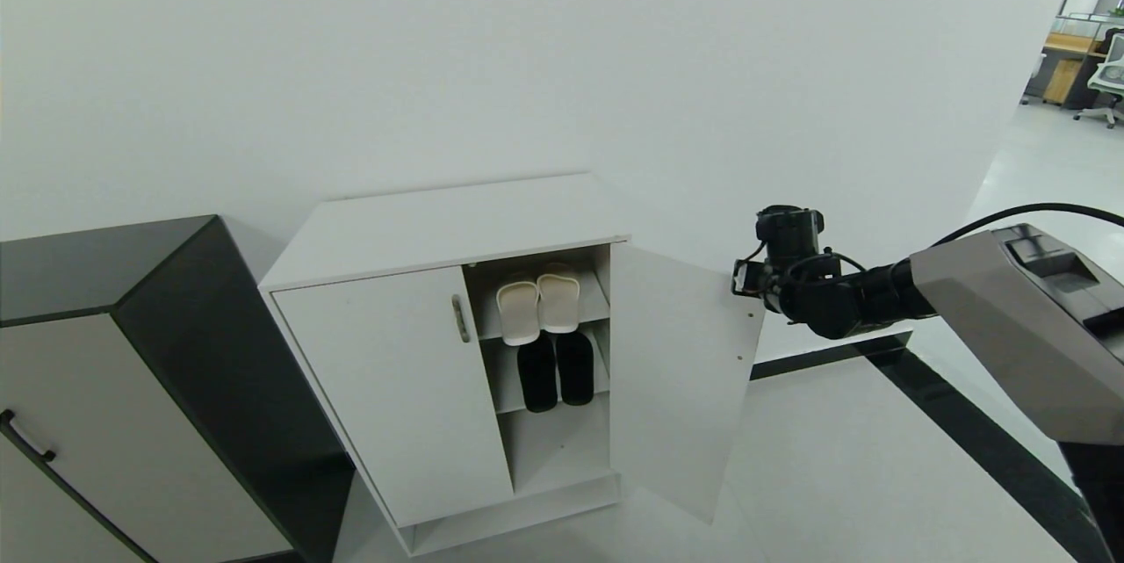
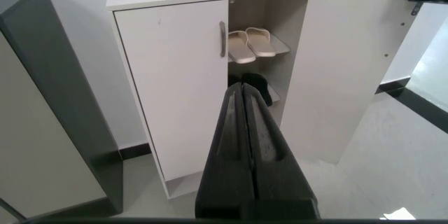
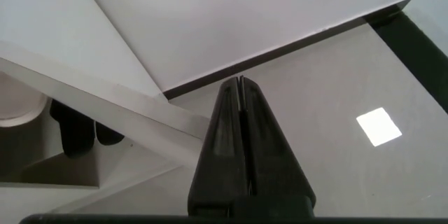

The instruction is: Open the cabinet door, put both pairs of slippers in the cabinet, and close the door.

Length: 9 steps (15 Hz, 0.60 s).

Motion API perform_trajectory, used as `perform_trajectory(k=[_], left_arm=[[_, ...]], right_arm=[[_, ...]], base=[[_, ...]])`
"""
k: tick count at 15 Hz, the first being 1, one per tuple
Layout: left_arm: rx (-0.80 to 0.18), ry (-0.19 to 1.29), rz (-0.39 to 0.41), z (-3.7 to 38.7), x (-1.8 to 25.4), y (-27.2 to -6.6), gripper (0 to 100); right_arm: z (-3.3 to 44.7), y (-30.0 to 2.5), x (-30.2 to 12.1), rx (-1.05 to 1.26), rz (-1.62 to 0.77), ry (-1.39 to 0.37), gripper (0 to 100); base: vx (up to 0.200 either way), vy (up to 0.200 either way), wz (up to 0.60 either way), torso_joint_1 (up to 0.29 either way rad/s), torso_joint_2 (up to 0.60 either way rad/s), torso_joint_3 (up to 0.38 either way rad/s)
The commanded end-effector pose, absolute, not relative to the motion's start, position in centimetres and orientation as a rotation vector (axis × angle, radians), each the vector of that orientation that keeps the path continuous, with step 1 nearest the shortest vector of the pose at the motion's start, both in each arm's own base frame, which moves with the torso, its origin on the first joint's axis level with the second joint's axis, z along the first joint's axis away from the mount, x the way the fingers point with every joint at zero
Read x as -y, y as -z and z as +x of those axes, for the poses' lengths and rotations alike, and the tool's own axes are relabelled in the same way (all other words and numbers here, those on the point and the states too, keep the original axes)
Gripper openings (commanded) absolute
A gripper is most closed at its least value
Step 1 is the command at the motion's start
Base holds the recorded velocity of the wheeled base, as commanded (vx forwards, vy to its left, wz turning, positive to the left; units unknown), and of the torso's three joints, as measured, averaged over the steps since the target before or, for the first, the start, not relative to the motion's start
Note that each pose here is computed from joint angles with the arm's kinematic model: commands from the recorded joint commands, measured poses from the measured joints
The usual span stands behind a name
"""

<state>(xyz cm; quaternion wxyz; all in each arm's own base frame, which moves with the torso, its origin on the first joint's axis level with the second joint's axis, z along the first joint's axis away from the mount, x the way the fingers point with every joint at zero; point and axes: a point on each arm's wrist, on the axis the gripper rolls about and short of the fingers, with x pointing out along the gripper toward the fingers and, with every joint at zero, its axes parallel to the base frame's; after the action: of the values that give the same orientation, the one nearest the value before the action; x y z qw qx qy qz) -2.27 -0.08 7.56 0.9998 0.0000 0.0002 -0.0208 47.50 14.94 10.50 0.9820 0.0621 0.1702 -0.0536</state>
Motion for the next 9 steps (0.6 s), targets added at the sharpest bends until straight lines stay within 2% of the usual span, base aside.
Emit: perform_trajectory(k=[1, 4, 9], left_arm=[[0.000, 0.041, 0.000, -2.3, 0.1, -7.6, 0], [0.000, 0.041, 0.000, -2.3, 0.1, -7.6, 0], [0.000, 0.041, -0.002, -2.3, 0.1, -7.6, 0]], right_arm=[[46.0, -11.6, -15.7, -0.347, 0.126, 0.085, 0], [42.9, -12.6, -18.0, -0.372, 0.134, 0.025, 0], [35.2, -13.8, -24.1, -0.416, 0.114, -0.181, 0]], base=[[0.000, 0.000, 0.00, 0.000, 0.00, 0.000], [0.000, 0.000, 0.00, 0.000, 0.00, 0.000], [0.000, 0.000, 0.00, 0.000, 0.00, 0.000]])
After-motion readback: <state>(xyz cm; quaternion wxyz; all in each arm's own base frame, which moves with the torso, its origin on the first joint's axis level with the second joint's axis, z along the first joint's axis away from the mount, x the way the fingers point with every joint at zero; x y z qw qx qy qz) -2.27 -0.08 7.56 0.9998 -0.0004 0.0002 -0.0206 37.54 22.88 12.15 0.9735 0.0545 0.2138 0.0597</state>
